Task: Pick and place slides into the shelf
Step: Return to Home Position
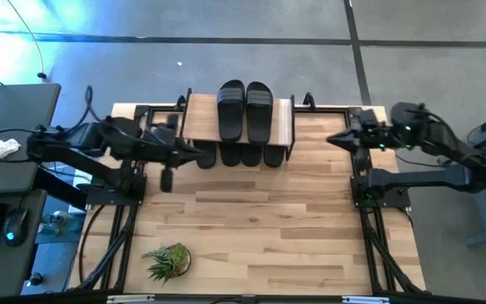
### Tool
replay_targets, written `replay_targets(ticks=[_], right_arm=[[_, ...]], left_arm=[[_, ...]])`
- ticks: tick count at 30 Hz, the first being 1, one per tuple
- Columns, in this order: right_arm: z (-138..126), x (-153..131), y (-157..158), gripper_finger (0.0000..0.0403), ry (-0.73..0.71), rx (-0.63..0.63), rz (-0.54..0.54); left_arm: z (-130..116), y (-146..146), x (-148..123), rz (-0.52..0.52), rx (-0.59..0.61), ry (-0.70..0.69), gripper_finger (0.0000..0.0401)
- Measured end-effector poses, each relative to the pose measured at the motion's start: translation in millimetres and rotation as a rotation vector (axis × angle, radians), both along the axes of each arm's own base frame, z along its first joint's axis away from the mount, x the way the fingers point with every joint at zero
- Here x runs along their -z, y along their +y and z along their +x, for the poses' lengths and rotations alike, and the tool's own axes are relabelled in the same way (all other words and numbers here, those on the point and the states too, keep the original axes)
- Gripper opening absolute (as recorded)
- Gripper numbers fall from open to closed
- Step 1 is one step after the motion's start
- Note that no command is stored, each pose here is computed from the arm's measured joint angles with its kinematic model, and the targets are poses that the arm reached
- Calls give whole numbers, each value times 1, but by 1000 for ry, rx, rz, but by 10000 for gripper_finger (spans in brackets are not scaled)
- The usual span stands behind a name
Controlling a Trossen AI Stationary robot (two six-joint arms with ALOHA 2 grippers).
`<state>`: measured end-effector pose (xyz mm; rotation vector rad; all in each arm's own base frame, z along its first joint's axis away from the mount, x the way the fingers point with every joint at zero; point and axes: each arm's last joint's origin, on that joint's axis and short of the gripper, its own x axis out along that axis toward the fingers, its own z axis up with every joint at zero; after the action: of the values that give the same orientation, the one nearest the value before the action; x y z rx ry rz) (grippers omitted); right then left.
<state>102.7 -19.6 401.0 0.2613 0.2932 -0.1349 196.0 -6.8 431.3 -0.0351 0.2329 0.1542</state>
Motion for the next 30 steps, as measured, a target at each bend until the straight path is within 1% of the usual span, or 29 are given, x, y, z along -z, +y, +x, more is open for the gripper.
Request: replay_targets(ticks=[2, 4, 6, 8, 9, 11, 13, 15, 16, 17, 20, 23, 26, 30], right_arm=[[-15, 4, 4, 0, 31, 31, 41], [-21, 11, 7, 0, 46, 36, 84], [-22, 24, 10, 0, 34, 16, 132], [-16, 43, 13, 0, -6, -6, 192], [-10, 55, 14, 0, -35, -32, 227], [5, 79, 18, 0, -146, -111, 289], [19, 90, 23, 0, -336, -218, 317], [24, 91, 24, 0, -497, -259, 275], [23, 87, 24, 0, -566, -257, 239], [21, 84, 23, 0, -606, -245, 208], [11, 75, 22, 0, -653, -202, 122], [-2, 66, 22, 0, -712, -197, 74], [-18, 62, 22, 0, -767, -184, 46], [-36, 64, 20, 0, -800, -141, 28]], left_arm=[[-12, 1, 10, -47, -30, -5, 0], [-24, 2, 26, -102, -52, 4, 0], [-32, 3, 42, -154, -67, -25, 0], [-39, 3, 57, -198, -68, -65, 0], [-41, 3, 65, -215, -63, -93, 0], [-45, 3, 77, -249, -38, -148, 0], [-50, 2, 85, -264, -9, -200, 0], [-58, 3, 86, -266, 3, -250, 0], [-63, 3, 84, -258, 7, -275, 0], [-68, 4, 80, -240, 10, -308, 0], [-89, 5, 71, -192, 10, -396, 0], [-111, 7, 64, -162, 17, -481, 0], [-131, 8, 60, -143, 21, -549, 0], [-150, 9, 62, -131, 22, -574, 0]])
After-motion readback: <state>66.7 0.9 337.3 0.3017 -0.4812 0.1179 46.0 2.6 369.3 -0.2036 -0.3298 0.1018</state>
